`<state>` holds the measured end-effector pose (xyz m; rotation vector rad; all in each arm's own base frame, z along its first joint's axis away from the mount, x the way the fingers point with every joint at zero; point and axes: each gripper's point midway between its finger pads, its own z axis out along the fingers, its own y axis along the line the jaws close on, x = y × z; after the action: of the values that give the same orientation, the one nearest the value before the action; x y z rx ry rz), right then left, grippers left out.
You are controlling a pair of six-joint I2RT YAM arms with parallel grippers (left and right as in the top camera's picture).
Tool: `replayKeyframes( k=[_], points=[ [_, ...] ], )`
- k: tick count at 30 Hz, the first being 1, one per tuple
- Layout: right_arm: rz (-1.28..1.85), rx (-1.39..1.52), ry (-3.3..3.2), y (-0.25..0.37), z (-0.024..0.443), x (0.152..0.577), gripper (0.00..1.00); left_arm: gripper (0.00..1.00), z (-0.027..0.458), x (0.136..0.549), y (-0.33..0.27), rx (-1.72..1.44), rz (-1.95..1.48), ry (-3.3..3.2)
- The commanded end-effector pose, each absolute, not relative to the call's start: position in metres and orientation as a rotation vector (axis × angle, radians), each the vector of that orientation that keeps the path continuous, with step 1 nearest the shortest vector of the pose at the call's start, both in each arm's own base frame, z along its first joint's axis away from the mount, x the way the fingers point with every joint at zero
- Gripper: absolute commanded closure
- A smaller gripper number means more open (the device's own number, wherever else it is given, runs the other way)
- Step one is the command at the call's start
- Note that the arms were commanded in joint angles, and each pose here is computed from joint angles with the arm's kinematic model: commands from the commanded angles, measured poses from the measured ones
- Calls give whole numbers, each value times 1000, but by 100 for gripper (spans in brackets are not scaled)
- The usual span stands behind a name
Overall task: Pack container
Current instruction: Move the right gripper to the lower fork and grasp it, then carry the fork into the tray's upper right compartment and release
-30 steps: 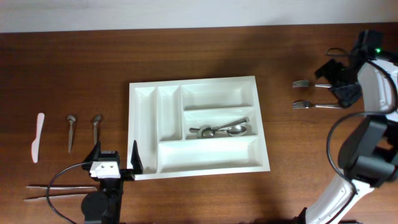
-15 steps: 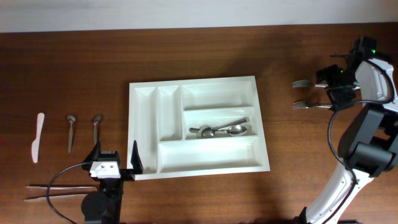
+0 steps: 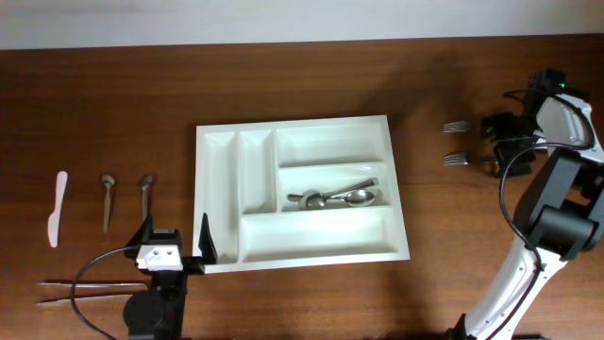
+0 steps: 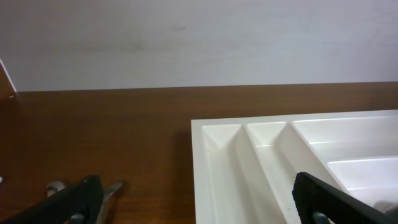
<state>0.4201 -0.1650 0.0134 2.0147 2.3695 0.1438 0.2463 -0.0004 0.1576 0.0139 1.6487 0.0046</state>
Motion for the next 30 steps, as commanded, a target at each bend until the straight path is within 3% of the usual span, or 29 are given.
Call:
replayKeyframes(
  k=[1, 20, 30],
  points=[
    [71, 2052, 2333, -177, 8, 418, 1, 1, 157, 246, -4, 46, 2, 1647],
    [-13, 2090, 2376, -178, -9, 404, 2, 1, 157, 246, -4, 46, 2, 1647],
    [-12, 2085, 2377, -178, -10, 405, 74, 1, 157, 246, -4, 46, 2, 1647]
  ],
)
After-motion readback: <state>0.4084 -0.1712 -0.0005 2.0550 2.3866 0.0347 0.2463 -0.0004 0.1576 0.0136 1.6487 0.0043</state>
